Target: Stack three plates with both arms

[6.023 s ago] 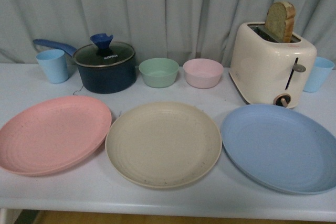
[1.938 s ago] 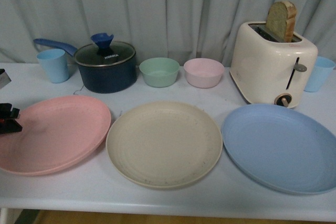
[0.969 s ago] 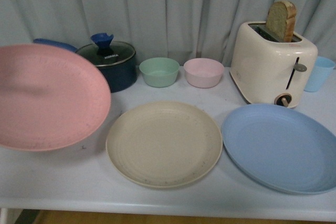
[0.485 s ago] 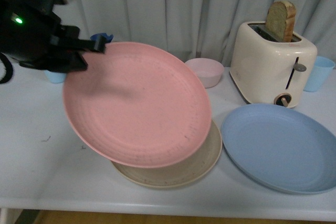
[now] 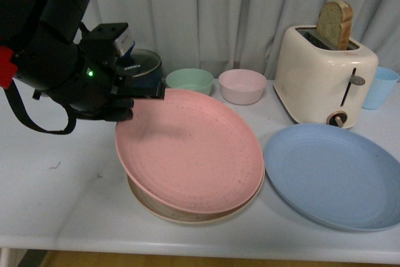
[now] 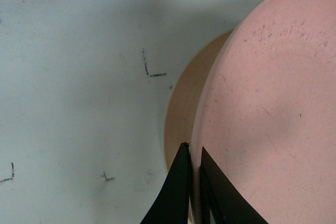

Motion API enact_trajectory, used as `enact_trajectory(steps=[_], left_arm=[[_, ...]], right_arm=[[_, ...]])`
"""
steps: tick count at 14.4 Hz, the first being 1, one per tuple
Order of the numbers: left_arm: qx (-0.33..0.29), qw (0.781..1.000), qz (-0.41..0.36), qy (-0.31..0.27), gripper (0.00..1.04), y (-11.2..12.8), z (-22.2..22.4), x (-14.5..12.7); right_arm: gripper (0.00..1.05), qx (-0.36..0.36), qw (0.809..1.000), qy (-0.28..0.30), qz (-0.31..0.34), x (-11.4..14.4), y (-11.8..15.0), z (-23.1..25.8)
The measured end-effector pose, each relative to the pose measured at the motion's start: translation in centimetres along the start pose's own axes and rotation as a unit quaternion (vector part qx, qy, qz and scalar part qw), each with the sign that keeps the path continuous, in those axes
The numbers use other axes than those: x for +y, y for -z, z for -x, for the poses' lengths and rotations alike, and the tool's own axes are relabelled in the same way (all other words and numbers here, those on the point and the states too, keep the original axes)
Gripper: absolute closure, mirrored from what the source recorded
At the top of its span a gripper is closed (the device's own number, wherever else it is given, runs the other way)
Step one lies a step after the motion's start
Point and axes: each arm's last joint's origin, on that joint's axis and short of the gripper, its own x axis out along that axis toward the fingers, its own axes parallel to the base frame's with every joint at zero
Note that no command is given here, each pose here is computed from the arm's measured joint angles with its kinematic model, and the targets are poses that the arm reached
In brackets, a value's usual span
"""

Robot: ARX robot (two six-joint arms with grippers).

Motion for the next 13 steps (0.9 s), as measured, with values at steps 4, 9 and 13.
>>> enact_trajectory(steps=[4, 9, 13], left_arm=[[-0.03, 1.0, -0.001, -0.001, 0.32, -0.3, -0.4, -0.9], [-0.16, 0.986, -0.039, -0.007, 0.05, -1.2, 5.9, -1.8], [-0.316, 0.946, -0.061, -0.036, 0.07, 0.9, 13.8, -1.6]], right_arm=[[0.06, 0.0, 1.0, 0.0, 0.0, 0.0, 0.0, 0.0], [0.06, 0.0, 1.0, 0.0, 0.0, 0.0, 0.0, 0.0], [0.06, 0.0, 1.0, 0.0, 0.0, 0.0, 0.0, 0.0]])
